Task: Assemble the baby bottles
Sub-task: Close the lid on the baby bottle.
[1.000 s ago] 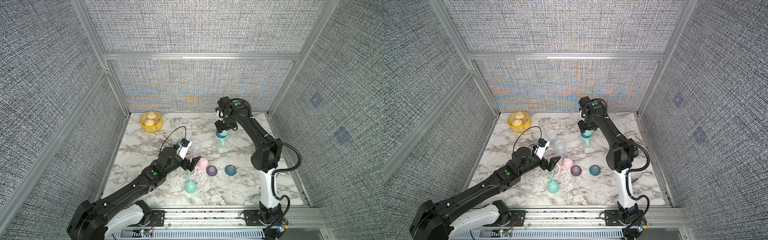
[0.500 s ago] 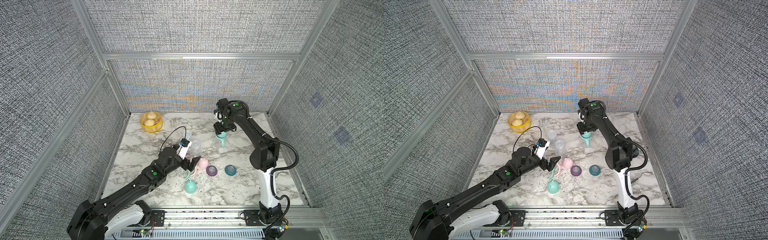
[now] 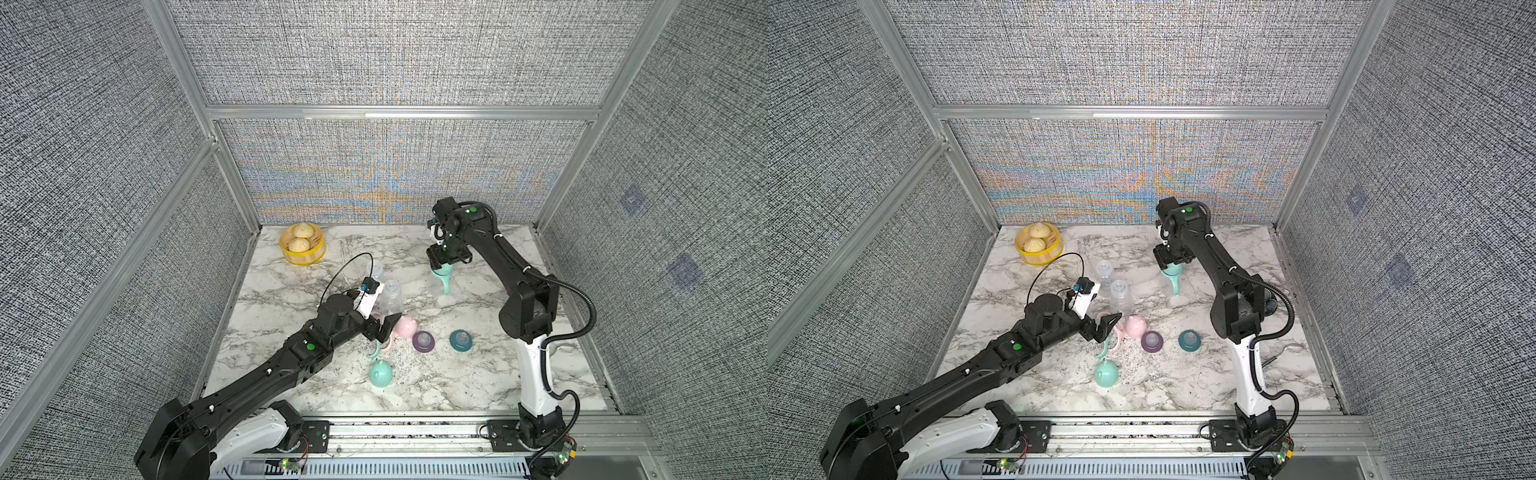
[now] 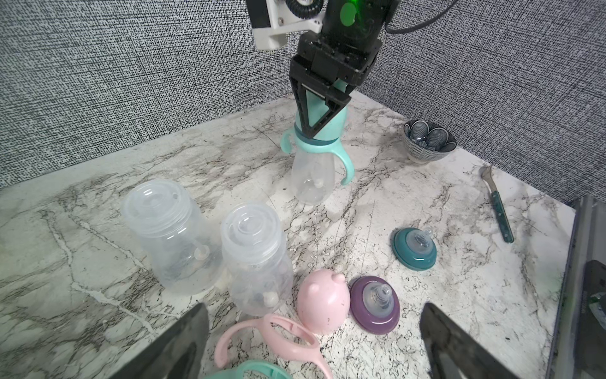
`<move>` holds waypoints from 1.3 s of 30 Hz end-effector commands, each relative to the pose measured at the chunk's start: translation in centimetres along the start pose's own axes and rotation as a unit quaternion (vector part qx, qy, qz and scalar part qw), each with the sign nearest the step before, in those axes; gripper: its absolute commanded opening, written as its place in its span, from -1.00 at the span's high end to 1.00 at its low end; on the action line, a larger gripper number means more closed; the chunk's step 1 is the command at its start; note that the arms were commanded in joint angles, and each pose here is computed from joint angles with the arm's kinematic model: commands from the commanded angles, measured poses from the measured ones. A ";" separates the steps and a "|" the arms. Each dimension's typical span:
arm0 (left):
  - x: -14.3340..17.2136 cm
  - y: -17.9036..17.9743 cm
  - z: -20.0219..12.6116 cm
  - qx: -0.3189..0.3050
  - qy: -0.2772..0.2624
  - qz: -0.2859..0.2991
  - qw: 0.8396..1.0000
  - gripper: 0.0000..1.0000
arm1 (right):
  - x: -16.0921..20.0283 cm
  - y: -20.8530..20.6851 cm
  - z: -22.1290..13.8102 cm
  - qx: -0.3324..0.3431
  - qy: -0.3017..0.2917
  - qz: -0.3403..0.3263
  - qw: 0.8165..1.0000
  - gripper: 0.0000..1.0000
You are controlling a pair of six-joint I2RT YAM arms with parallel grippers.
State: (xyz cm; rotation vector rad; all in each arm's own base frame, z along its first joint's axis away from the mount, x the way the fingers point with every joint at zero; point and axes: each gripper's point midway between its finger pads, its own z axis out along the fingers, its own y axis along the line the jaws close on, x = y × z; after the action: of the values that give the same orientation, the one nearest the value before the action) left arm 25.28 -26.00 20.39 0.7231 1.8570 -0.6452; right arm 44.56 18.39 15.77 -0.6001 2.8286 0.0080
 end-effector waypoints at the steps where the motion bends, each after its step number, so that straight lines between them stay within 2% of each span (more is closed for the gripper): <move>1: -0.4 0.1 0.0 -0.004 -0.006 0.003 1.000 -1.00 | 1.1 0.3 0.4 -0.006 0.030 -0.009 1.000 -0.43; 18: -0.4 0.1 -0.1 -0.003 -0.006 0.003 1.000 -1.00 | 3.0 -0.2 2.2 0.006 0.096 -0.021 0.995 -0.49; 27: -0.3 0.2 0.0 -0.004 -0.004 0.003 1.000 -1.00 | 3.5 -0.4 2.8 0.011 0.110 -0.023 0.994 -0.49; 39: -0.3 0.2 -0.1 -0.005 -0.005 0.003 1.000 -1.00 | 1.0 -0.2 0.1 0.003 0.031 -0.007 0.999 -0.53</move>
State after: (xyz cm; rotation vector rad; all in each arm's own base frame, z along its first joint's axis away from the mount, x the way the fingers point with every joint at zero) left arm 25.27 -25.99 20.43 0.7232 1.8561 -0.6452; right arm 43.53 17.71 14.58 -0.6480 2.9098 -0.0327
